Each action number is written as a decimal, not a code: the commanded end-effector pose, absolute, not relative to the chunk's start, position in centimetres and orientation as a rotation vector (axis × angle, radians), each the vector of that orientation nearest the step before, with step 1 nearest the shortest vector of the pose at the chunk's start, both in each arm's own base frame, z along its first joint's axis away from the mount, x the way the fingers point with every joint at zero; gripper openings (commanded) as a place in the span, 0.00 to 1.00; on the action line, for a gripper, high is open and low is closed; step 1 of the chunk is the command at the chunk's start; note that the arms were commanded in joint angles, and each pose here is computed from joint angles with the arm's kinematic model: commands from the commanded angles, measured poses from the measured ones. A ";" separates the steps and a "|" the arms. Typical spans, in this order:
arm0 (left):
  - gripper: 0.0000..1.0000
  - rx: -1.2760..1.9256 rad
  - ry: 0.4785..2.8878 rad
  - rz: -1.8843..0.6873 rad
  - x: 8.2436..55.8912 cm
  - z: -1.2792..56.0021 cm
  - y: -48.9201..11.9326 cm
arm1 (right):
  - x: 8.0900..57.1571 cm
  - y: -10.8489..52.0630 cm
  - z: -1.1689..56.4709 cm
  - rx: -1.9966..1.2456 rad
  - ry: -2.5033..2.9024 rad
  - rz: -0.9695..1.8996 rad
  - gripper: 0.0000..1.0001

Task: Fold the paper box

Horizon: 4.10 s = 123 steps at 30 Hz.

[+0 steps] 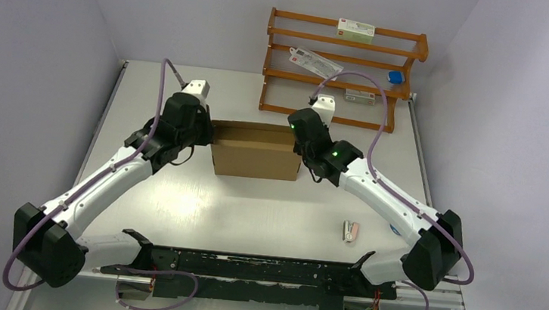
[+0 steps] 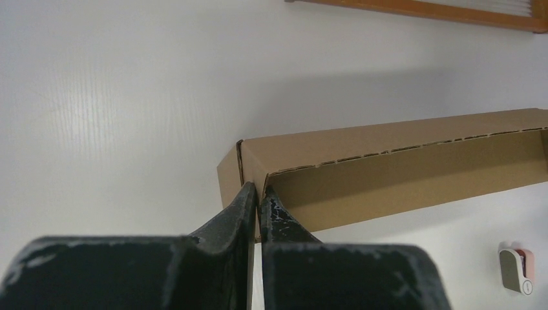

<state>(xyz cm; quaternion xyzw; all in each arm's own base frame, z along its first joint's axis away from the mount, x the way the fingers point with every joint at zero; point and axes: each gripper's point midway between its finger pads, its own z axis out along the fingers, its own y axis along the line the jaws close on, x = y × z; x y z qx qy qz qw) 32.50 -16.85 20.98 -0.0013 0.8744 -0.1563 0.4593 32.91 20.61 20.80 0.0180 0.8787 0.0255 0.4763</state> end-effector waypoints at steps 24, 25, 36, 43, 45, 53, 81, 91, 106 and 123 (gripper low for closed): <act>0.75 0.002 2.078 -0.530 28.6 26.2 -17.0 | 30.6 24.2 25.3 0.063 2.070 0.466 0.65; 0.75 -0.004 2.078 -0.526 28.7 26.3 -16.8 | 30.7 24.2 25.5 0.069 2.066 0.478 0.66; 0.73 -0.101 2.126 -0.564 29.6 24.6 -15.1 | 32.1 22.3 25.8 0.255 2.057 0.520 0.68; 0.66 -0.097 2.108 -0.608 29.9 25.2 -15.6 | 32.5 22.1 26.3 0.351 2.026 0.596 0.63; 0.63 -0.098 2.119 -0.614 30.0 24.9 -15.8 | 32.7 22.0 26.0 0.375 2.031 0.597 0.62; 0.49 -0.114 2.176 -0.668 29.2 22.4 -16.5 | 31.7 22.5 22.8 0.375 2.108 0.625 0.48; 0.68 -0.072 2.049 -0.721 26.8 24.8 -15.8 | 30.1 21.4 19.4 0.196 2.046 0.590 0.31; 0.59 -0.250 2.089 -0.796 27.0 24.9 -16.3 | 30.0 21.3 18.5 0.196 2.052 0.588 0.31; 0.72 -0.358 2.136 -0.699 24.0 25.8 -13.5 | 30.3 21.6 19.1 0.186 2.025 0.600 0.34; 0.68 -0.658 2.116 -0.983 22.7 22.5 -15.5 | 30.0 21.8 18.2 0.125 2.010 0.614 0.35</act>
